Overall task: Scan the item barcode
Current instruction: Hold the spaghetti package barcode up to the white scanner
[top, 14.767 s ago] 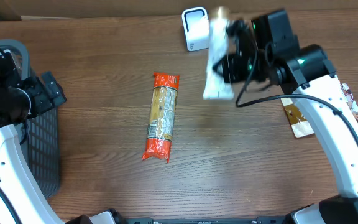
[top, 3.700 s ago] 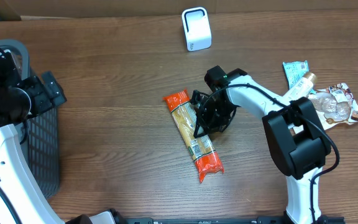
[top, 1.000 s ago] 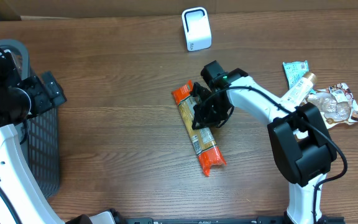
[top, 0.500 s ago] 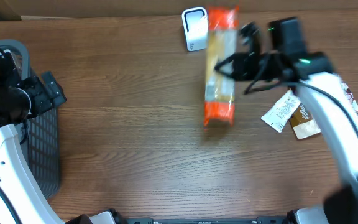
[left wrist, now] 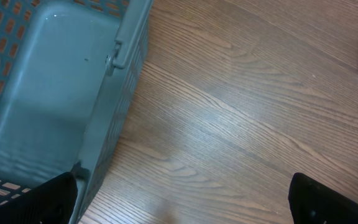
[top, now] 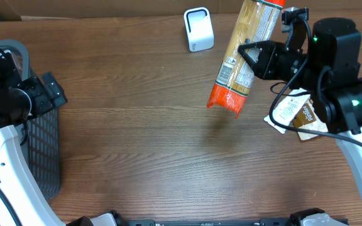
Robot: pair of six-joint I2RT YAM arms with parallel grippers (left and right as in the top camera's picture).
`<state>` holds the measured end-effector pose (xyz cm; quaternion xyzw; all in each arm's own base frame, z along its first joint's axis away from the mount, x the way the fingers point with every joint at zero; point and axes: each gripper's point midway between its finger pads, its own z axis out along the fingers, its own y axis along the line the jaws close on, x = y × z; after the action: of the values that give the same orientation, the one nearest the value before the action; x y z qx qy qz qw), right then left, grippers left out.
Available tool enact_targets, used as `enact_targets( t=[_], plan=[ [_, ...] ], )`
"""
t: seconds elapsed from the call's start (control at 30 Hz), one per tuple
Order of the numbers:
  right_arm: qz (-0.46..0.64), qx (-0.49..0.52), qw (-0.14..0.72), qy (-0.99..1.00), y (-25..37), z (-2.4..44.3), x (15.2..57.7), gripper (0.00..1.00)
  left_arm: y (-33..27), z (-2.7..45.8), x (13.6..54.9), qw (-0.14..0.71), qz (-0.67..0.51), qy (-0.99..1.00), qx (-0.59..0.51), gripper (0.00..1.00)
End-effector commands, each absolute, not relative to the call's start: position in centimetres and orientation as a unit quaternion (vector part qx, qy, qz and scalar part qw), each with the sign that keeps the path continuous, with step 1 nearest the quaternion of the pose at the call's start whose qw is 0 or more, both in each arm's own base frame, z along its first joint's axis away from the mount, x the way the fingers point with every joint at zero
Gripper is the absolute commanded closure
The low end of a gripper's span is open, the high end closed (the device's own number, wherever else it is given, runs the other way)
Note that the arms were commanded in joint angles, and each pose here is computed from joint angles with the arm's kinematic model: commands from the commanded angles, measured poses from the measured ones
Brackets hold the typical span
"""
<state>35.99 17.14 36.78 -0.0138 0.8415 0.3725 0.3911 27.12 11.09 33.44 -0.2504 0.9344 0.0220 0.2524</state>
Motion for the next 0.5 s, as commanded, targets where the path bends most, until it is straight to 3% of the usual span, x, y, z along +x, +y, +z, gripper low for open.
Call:
enact_targets(
  t=[0.0, 0.33, 0.47],
  plan=[
    [0.383, -0.026, 0.431, 0.817, 17.6, 40.0, 36.0, 0.96, 11.0, 33.6, 27.2, 0.256, 0.021, 0.936, -0.243, 0.00],
    [0.433, -0.077, 0.443, 0.782, 20.2, 42.5, 35.1, 0.96, 11.0, 33.6, 27.2, 0.256, 0.021, 0.936, -0.243, 0.01],
    [0.391, -0.060, 0.466, 0.792, 19.5, 41.9, 36.1, 0.96, 11.0, 33.6, 27.2, 0.256, 0.021, 0.936, -0.243, 0.00]
  ],
)
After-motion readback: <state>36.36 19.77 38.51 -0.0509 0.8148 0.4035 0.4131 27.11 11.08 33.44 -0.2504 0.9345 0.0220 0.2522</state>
